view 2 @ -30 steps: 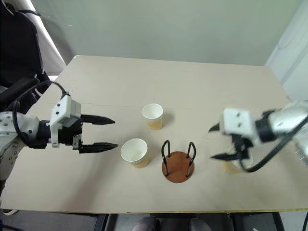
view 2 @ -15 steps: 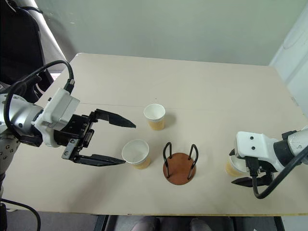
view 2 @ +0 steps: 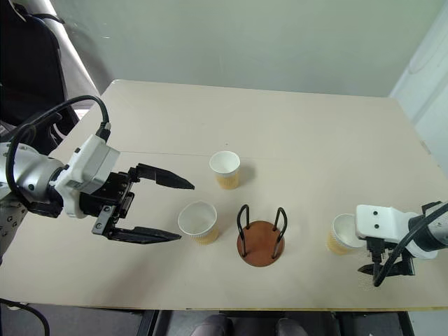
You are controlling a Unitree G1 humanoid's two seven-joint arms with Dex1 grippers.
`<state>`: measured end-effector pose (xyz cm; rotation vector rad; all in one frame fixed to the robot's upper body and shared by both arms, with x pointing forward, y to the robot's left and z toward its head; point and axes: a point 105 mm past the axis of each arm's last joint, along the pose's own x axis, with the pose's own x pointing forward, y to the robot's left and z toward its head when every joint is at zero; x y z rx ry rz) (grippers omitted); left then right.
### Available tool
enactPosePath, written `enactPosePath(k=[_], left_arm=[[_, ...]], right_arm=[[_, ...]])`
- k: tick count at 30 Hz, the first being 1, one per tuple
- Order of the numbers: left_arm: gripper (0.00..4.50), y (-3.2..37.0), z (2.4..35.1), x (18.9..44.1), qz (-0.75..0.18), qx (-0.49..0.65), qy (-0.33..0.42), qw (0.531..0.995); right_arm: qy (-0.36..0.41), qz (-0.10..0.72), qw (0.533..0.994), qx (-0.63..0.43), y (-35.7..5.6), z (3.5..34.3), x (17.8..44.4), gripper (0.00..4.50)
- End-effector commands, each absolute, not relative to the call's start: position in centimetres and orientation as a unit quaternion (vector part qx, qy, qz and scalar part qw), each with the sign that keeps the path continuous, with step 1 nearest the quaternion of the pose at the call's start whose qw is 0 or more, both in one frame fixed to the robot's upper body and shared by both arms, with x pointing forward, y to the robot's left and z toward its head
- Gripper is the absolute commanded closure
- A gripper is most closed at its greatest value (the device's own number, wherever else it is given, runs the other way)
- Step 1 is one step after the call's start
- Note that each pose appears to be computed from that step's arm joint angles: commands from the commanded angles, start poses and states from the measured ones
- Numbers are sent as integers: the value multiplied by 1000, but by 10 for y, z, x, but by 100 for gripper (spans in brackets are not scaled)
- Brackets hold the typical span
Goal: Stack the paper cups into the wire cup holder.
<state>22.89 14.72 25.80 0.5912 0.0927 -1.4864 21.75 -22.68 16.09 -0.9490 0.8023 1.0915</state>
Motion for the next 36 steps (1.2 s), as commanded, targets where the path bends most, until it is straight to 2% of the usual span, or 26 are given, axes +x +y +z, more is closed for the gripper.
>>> enactPosePath(k=[1, 4, 9, 15, 16, 19, 23, 26, 30, 36], left_arm=[[0, 147, 267, 227, -656, 283, 24, 699], [0, 147, 267, 227, -653, 283, 25, 702], [0, 148, 269, 227, -649, 284, 26, 705], [0, 148, 268, 229, -643, 284, 25, 711], [0, 148, 268, 229, -642, 284, 25, 711], [0, 148, 268, 230, -641, 284, 24, 712], [0, 150, 269, 230, -637, 286, 25, 715], [0, 152, 267, 230, -634, 287, 29, 718], [0, 151, 268, 230, -634, 287, 28, 718], [0, 150, 267, 231, -634, 287, 28, 717]], right_arm=[[347, 487, 677, -430, -223, 155, 221, 41], [349, 489, 676, -427, -222, 149, 223, 41], [351, 488, 675, -429, -225, 146, 227, 206], [350, 487, 674, -432, -227, 143, 232, 434], [350, 487, 674, -432, -227, 142, 233, 446], [346, 493, 671, -433, -225, 143, 234, 446], [313, 531, 670, -413, -212, 160, 230, 446], [228, 555, 699, -388, -193, 211, 236, 446], [138, 545, 732, -384, -174, 265, 249, 446], [58, 602, 714, -353, -136, 298, 243, 446]])
